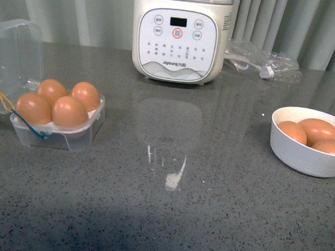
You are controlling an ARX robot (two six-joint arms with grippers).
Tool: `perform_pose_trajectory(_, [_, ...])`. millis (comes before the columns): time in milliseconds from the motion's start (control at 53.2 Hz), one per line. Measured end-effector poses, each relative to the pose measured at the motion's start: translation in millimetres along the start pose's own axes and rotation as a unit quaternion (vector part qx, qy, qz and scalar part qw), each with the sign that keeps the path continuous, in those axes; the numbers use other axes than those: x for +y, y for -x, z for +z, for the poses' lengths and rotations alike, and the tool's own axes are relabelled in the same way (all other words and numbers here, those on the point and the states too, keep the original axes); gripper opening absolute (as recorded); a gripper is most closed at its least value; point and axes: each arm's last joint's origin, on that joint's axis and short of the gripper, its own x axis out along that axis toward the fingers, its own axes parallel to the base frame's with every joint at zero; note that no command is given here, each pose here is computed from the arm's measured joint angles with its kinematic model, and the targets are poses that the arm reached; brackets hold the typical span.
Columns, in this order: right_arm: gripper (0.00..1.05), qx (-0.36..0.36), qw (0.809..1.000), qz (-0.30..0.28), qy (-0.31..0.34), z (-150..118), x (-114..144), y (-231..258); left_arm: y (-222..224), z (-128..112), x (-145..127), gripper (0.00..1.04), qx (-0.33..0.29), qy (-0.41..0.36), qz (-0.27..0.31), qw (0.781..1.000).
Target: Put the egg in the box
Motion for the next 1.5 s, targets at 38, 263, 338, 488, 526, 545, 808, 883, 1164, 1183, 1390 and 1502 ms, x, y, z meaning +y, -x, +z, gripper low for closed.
perform_pose_trajectory(38, [0.98, 0.0, 1.0, 0.0, 0.0, 0, 0, 0, 0, 4, -5, 0.98, -0.003, -0.005, -0.023, 1.0])
perform_pose_trajectory(263, [0.98, 0.0, 1.0, 0.0, 0.0, 0, 0, 0, 15, 22, -35, 0.98, 0.001, 0.004, -0.135, 0.991])
perform_pose_trajectory(338, [0.98, 0.0, 1.0, 0.0, 0.0, 0, 0, 0, 16, 26, -30, 0.98, 0.015, 0.035, -0.107, 0.993])
perform_pose_trajectory(488, [0.98, 0.0, 1.0, 0.0, 0.0, 0, 0, 0, 25, 37, 0, 0.98, 0.055, 0.148, -0.041, 0.987])
perform_pose_trajectory(526, [0.98, 0.0, 1.0, 0.0, 0.0, 0, 0, 0, 30, 39, 5, 0.98, 0.065, 0.179, -0.037, 0.981])
perform_pose_trajectory(545, [0.98, 0.0, 1.0, 0.0, 0.0, 0, 0, 0, 35, 40, 9, 0.98, 0.07, 0.2, -0.035, 0.977])
perform_pose_trajectory(808, [0.98, 0.0, 1.0, -0.001, 0.0, 0, 0, 0, 53, 51, 12, 0.98, 0.054, 0.26, -0.044, 0.963])
perform_pose_trajectory(883, [0.98, 0.0, 1.0, 0.0, 0.0, 0, 0, 0, 57, 48, 8, 0.86, 0.025, 0.203, 0.017, 0.979])
perform_pose_trajectory(1164, [0.98, 0.0, 1.0, 0.0, 0.0, 0, 0, 0, 96, 19, -22, 0.33, 0.025, 0.127, 0.039, 0.991])
perform_pose_trajectory(1183, [0.98, 0.0, 1.0, 0.0, 0.0, 0, 0, 0, 98, 17, -24, 0.29, 0.025, 0.126, 0.04, 0.991])
perform_pose_trajectory(1390, [0.98, 0.0, 1.0, 0.0, 0.0, 0, 0, 0, 117, 9, -35, 0.04, 0.02, 0.121, 0.043, 0.992])
perform_pose_trajectory(1502, [0.98, 0.0, 1.0, 0.0, 0.0, 0, 0, 0, 125, 6, -46, 0.04, 0.02, 0.12, 0.043, 0.992])
